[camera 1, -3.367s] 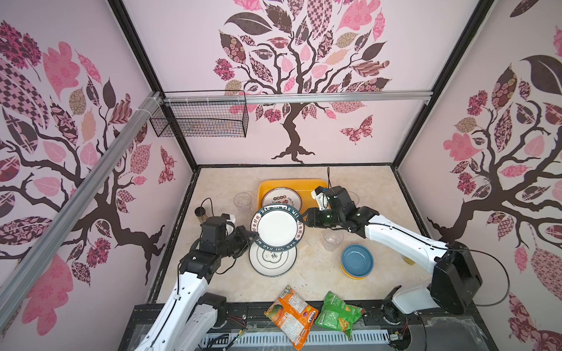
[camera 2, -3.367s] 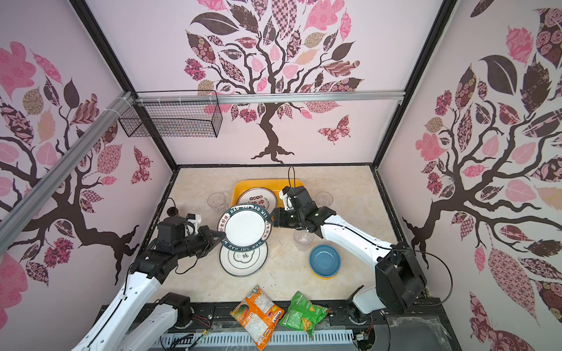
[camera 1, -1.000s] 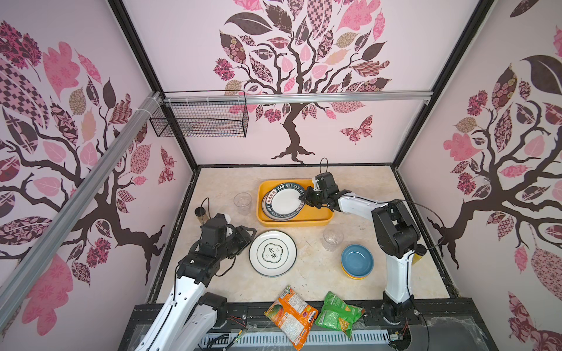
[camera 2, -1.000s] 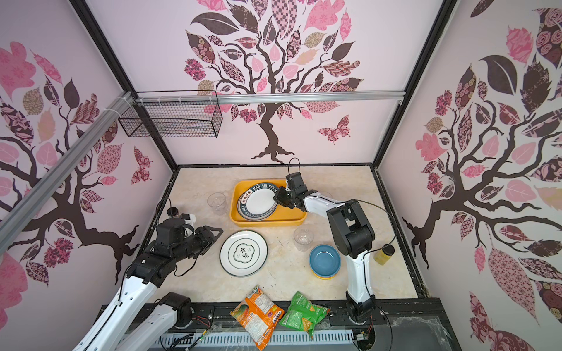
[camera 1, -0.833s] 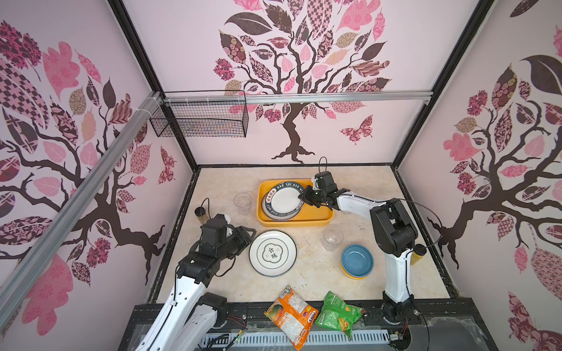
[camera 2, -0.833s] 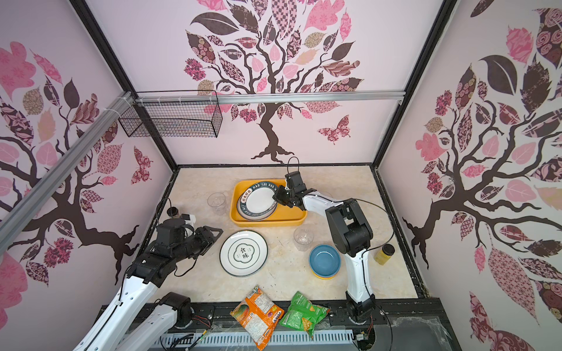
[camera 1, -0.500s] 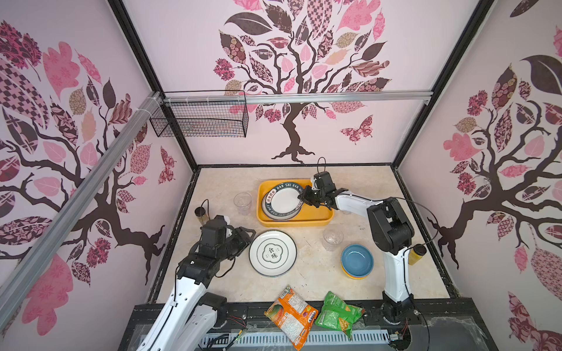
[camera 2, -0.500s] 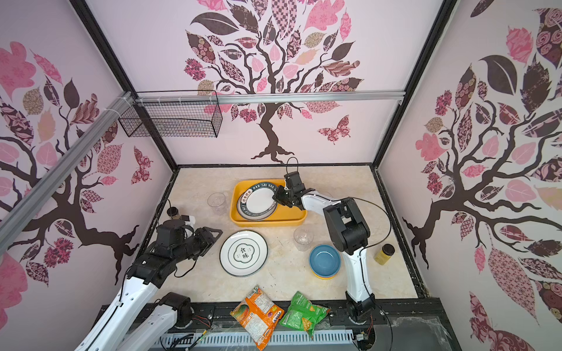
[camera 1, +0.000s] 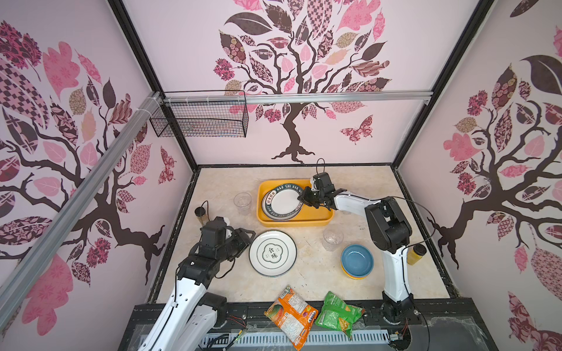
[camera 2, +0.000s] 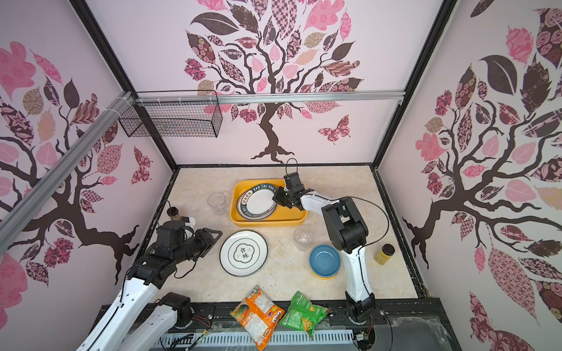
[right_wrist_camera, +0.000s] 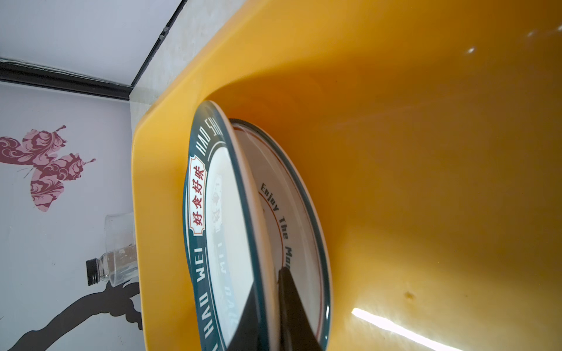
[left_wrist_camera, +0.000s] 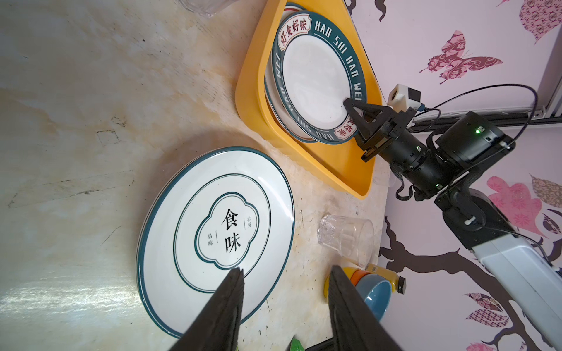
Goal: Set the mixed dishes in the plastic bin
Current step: 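Lower the green-rimmed plate into the yellow bin onto the other plate, then open the right gripper and release the plate flat in the bin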
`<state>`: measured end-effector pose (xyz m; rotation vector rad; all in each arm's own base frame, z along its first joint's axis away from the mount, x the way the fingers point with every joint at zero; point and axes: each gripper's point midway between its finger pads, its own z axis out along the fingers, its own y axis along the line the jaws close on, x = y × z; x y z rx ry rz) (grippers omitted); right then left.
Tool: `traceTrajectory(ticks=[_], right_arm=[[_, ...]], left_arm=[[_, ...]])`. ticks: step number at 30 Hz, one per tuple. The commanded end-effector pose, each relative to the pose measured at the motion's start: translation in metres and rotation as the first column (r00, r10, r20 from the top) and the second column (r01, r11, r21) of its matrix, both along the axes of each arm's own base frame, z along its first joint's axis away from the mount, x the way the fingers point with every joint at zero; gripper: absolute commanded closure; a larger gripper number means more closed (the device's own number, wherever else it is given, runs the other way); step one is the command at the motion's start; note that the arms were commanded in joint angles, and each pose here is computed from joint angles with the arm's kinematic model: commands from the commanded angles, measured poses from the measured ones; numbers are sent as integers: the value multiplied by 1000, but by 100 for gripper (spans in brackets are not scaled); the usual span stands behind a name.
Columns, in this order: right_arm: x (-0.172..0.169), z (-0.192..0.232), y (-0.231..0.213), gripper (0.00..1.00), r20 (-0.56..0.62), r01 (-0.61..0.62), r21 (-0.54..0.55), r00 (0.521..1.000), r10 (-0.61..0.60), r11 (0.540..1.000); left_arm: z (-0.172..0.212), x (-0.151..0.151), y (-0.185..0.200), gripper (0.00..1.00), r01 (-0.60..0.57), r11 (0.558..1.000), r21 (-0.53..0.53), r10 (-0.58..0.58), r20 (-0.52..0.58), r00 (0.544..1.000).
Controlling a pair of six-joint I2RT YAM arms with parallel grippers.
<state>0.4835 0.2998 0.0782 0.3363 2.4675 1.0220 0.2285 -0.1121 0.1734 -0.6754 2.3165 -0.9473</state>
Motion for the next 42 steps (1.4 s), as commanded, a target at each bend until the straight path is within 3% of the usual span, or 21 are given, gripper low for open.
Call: traceTrajectory(ticks=[1,6,9,13,35,42], right_arm=[[10,-6,6,96,4,-10,15,1000,10,1000],[8,-12,8,89,-16,-20,11,1000,20,1000],[6,-15,8,77,-31,-27,-4,999,27,1000],[2,-16,4,73,-36,-29,-41,999,27,999],[7,2,-33,70,43,8,-310,999,5,951],[9,15,-46,74,85,37,-380,996,-5,924]], left_arm=[[-9,-2,1,52,0,1000,-2,0,-10,1000],[-9,-2,2,52,-5,1000,-5,5,-9,1000],[-10,-2,2,52,-6,1000,-11,5,-11,1000],[-11,-3,2,52,-8,1000,-14,8,-13,1000],[-17,-3,4,52,-17,1000,-17,17,-24,1000],[-18,-3,3,52,-15,1000,-18,14,-30,999]])
